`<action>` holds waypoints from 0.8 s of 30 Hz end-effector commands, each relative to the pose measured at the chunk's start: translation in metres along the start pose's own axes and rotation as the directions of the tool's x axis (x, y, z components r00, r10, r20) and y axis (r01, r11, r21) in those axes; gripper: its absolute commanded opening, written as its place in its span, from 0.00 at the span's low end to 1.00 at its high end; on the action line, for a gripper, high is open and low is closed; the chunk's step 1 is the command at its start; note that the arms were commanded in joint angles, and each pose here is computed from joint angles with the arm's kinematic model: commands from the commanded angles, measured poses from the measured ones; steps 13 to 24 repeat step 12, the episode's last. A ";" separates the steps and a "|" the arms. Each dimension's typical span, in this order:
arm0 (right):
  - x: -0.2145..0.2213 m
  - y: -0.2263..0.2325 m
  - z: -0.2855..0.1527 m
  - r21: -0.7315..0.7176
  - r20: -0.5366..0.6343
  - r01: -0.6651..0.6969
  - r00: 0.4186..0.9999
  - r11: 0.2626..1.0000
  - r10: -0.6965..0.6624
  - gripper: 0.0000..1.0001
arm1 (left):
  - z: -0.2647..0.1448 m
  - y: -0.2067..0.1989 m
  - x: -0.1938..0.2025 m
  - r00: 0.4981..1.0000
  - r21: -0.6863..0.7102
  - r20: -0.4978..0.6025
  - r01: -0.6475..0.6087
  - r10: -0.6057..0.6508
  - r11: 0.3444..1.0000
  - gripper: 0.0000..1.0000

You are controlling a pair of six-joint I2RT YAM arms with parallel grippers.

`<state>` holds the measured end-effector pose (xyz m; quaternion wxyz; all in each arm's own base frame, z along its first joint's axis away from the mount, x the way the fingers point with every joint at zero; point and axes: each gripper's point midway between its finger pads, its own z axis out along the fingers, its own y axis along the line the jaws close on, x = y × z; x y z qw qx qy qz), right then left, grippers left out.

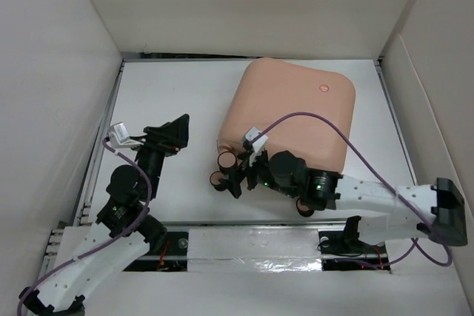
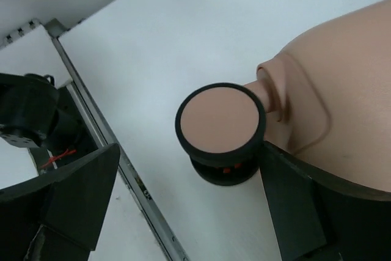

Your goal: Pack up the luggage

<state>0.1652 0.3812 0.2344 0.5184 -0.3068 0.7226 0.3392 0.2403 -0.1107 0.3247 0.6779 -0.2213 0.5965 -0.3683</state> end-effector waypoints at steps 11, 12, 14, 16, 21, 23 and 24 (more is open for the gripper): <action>-0.112 -0.116 -0.204 0.325 0.511 -0.318 0.851 0.891 0.118 1.00 | -0.032 -0.033 -0.030 0.985 0.091 -0.100 -0.129 0.138 0.987 0.99; -0.113 -0.121 -0.212 0.327 0.532 -0.335 0.838 0.883 0.121 1.00 | -0.031 -0.032 -0.029 0.984 0.088 -0.106 -0.134 0.143 0.987 0.99; -0.113 -0.121 -0.212 0.327 0.532 -0.335 0.838 0.883 0.121 1.00 | -0.031 -0.032 -0.029 0.984 0.088 -0.106 -0.134 0.143 0.987 0.99; -0.113 -0.121 -0.212 0.327 0.532 -0.335 0.838 0.883 0.121 1.00 | -0.031 -0.032 -0.029 0.984 0.088 -0.106 -0.134 0.143 0.987 0.99; -0.113 -0.121 -0.212 0.327 0.532 -0.335 0.838 0.883 0.121 1.00 | -0.031 -0.032 -0.029 0.984 0.088 -0.106 -0.134 0.143 0.987 0.99; -0.113 -0.121 -0.212 0.327 0.532 -0.335 0.838 0.883 0.121 1.00 | -0.031 -0.032 -0.029 0.984 0.088 -0.106 -0.134 0.143 0.987 0.99; -0.113 -0.121 -0.212 0.327 0.532 -0.335 0.838 0.883 0.121 1.00 | -0.031 -0.032 -0.029 0.984 0.088 -0.106 -0.134 0.143 0.987 0.99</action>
